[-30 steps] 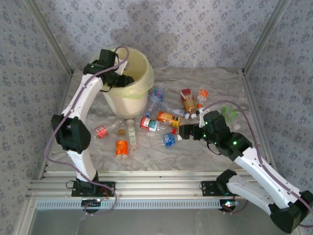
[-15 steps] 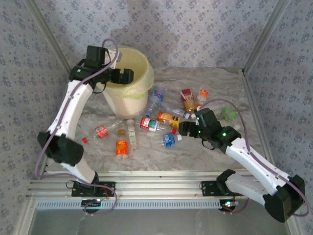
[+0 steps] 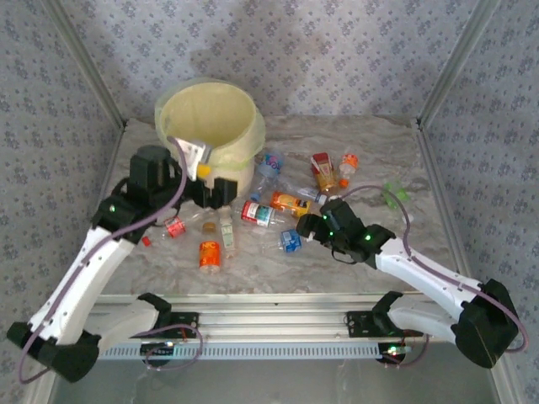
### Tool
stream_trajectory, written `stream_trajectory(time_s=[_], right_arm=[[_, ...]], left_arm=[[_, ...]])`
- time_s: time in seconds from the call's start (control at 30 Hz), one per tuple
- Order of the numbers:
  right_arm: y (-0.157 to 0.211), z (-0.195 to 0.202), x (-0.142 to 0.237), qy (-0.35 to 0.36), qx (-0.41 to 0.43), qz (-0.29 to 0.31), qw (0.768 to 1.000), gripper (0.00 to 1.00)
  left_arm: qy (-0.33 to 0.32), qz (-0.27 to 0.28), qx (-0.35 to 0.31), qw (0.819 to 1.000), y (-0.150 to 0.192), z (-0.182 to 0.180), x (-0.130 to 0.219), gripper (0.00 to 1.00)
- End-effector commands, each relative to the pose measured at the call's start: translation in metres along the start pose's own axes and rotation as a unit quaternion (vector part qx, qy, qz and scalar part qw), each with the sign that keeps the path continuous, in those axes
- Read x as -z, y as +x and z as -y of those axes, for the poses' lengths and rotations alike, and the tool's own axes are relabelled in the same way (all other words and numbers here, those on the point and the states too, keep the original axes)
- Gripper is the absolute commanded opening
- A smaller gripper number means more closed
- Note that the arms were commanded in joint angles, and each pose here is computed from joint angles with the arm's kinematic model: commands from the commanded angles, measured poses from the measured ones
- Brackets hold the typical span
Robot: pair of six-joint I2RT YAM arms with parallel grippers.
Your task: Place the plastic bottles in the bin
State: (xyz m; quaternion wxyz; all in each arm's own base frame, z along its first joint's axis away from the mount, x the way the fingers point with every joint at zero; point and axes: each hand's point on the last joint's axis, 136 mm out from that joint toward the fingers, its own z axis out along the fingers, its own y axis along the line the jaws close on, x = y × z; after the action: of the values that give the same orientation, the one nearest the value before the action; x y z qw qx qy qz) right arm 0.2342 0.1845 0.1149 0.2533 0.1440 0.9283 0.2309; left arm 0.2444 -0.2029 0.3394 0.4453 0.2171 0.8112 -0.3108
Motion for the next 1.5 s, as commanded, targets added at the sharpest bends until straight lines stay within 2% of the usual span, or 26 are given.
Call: stream_trajectory(time_s=[0.0, 0.2, 0.4, 0.47, 0.53, 1.07, 1.47], right_arm=[[-0.007, 0.002, -0.004, 0.006, -0.072, 0.036, 0.997, 0.97], [-0.006, -0.01, -0.01, 0.02, -0.095, 0.053, 0.994, 0.96], [0.004, -0.024, -0.027, 0.026, -0.127, 0.056, 0.99, 0.91], [0.007, -0.028, -0.032, 0.03, -0.13, 0.06, 0.989, 0.89], [0.011, -0.03, -0.036, 0.036, -0.133, 0.06, 0.989, 0.87], [0.031, -0.029, -0.065, 0.061, -0.183, 0.057, 0.98, 0.85], [0.041, -0.035, -0.089, 0.088, -0.155, 0.04, 0.983, 0.82]], left_arm=[[0.053, 0.048, 0.0, 0.997, 0.002, 0.03, 0.008, 1.0], [0.096, 0.039, 0.027, 0.994, 0.062, 0.047, -0.004, 1.0], [0.068, -0.008, 0.001, 0.998, 0.111, 0.035, 0.0, 1.0], [0.063, -0.011, 0.0, 0.998, 0.114, 0.034, 0.001, 1.0], [0.097, -0.017, -0.003, 0.995, 0.118, 0.046, -0.002, 0.99], [0.095, -0.042, -0.011, 0.995, 0.165, 0.035, -0.038, 1.0], [0.107, -0.049, -0.013, 0.993, 0.169, 0.039, -0.041, 1.0]])
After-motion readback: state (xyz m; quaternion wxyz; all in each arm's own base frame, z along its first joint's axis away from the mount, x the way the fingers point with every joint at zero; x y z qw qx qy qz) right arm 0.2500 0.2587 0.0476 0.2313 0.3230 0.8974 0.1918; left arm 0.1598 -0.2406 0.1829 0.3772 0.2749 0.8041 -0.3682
